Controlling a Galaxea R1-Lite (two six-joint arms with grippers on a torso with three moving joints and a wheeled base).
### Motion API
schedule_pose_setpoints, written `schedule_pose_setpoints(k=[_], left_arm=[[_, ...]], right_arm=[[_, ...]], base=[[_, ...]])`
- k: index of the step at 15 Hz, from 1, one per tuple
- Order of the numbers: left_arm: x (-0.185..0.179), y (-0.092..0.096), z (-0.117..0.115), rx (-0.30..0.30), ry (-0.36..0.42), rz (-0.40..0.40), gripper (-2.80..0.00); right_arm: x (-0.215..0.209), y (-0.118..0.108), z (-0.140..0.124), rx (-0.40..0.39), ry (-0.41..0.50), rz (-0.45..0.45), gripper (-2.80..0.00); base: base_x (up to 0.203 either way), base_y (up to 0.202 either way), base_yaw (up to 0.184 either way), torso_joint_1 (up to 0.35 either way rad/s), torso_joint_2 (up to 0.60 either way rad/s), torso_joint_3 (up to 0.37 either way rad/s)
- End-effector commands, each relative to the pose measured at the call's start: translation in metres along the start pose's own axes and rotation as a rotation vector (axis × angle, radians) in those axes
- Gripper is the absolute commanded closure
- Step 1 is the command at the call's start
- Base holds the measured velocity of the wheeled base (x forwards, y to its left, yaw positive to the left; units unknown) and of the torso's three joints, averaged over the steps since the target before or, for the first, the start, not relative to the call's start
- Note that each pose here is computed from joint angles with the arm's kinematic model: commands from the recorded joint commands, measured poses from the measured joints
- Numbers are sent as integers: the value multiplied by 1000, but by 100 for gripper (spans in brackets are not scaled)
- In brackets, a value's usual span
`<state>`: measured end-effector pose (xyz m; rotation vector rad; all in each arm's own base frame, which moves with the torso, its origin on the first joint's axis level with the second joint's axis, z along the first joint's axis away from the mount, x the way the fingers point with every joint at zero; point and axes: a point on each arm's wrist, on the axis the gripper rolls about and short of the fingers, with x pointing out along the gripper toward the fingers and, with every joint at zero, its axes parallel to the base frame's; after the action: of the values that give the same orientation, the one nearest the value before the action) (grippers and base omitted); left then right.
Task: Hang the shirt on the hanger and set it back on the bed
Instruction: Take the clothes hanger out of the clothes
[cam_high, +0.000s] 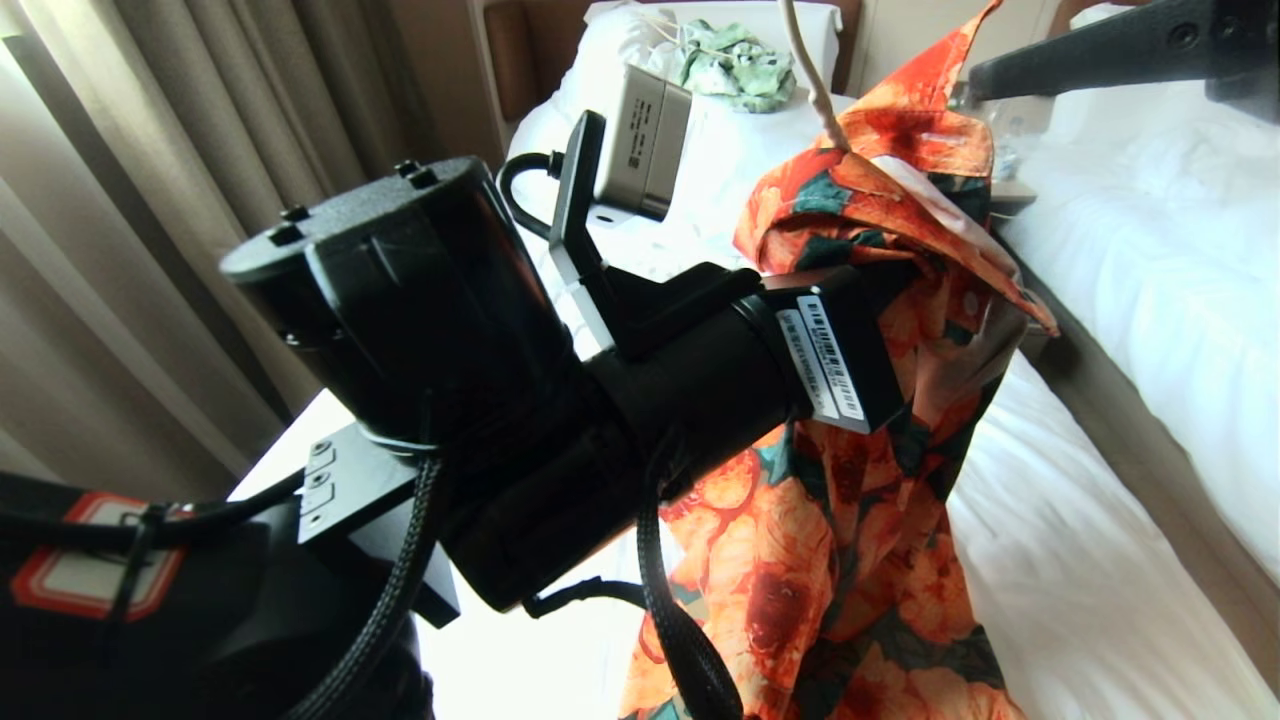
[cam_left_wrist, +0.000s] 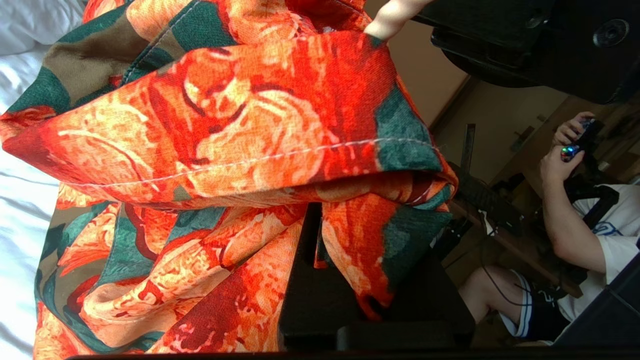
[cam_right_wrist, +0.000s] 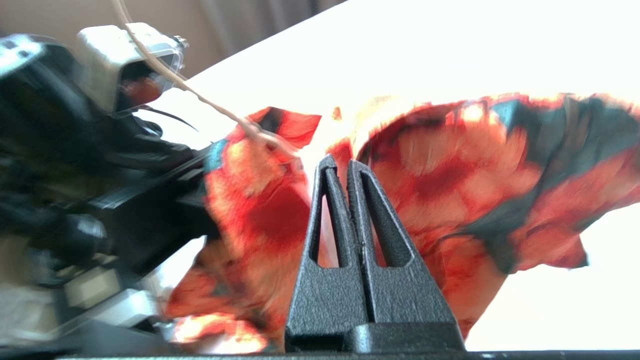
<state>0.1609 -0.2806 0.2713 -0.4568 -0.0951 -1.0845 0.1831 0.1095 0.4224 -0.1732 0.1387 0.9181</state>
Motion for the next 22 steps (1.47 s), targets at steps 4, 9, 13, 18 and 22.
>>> schedule_pose_setpoints(k=[4, 9, 13, 18, 22], left_arm=[[3, -3, -5, -8, 8, -11, 0], [6, -2, -8, -11, 29, -4, 0], [8, -2, -9, -12, 33, -2, 0], [8, -1, -10, -26, 35, -1, 0], [7, -2, -7, -26, 27, -2, 0]], right_arm=[[8, 11, 2, -145, 14, -44, 0], [0, 12, 3, -237, 17, -51, -280], [4, 4, -1, -301, 43, -69, -280], [12, 20, 0, -329, 31, 10, -280], [22, 30, 1, -340, 18, 59, -280]], base=[[0, 0, 0, 0, 0, 0], [0, 0, 0, 0, 0, 0], [0, 0, 0, 0, 0, 0], [0, 0, 0, 0, 0, 0], [0, 0, 0, 0, 0, 0]])
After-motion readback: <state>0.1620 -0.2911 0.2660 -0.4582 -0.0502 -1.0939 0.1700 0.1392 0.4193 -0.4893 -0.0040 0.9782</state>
